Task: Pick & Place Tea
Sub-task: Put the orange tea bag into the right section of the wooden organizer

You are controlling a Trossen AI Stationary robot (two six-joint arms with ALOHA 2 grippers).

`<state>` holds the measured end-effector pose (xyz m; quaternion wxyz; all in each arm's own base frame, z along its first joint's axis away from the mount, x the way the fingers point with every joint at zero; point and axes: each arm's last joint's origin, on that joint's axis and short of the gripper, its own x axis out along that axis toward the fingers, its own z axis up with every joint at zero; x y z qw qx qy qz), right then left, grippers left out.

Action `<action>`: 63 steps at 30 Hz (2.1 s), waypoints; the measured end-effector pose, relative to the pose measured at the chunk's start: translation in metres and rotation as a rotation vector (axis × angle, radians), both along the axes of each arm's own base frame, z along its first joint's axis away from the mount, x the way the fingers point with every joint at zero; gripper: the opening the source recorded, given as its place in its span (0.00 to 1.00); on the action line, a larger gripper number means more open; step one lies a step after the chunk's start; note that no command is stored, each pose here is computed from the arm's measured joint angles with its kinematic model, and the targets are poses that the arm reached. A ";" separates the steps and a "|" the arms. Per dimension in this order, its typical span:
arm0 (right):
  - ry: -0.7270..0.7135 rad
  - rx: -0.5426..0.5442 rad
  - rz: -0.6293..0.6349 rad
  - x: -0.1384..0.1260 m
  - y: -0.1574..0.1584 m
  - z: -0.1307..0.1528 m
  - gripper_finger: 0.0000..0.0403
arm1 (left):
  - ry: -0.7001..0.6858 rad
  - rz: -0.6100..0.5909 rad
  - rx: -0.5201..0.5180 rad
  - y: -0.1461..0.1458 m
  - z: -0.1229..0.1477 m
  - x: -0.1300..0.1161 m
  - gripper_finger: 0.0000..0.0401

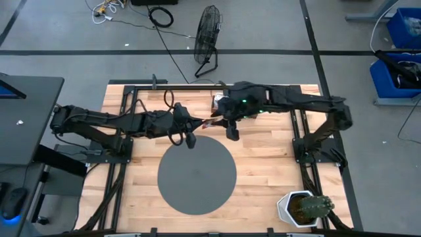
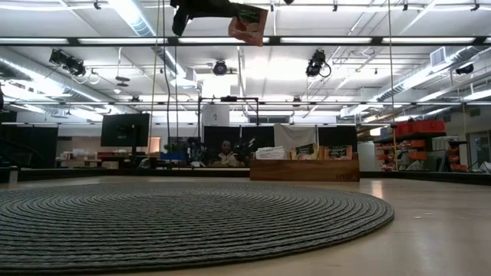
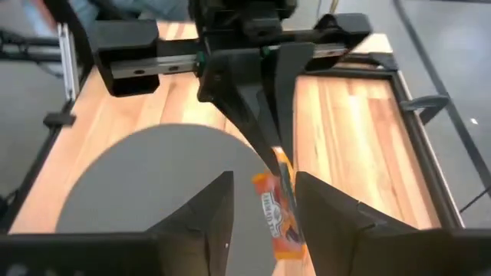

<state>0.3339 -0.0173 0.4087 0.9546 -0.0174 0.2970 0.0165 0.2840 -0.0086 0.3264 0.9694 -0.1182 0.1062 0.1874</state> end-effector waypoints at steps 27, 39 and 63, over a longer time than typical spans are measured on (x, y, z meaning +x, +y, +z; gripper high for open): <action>0.229 -0.047 0.058 0.025 -0.010 -0.020 0.31 | 0.012 -0.070 -0.029 -0.005 -0.002 0.000 0.00; 0.237 -0.022 0.085 0.024 -0.012 -0.020 0.44 | 0.022 -0.117 -0.022 -0.005 -0.002 0.000 0.00; 0.275 -0.028 0.097 0.024 -0.012 -0.026 0.37 | 0.030 -0.140 -0.003 -0.005 -0.002 0.000 0.00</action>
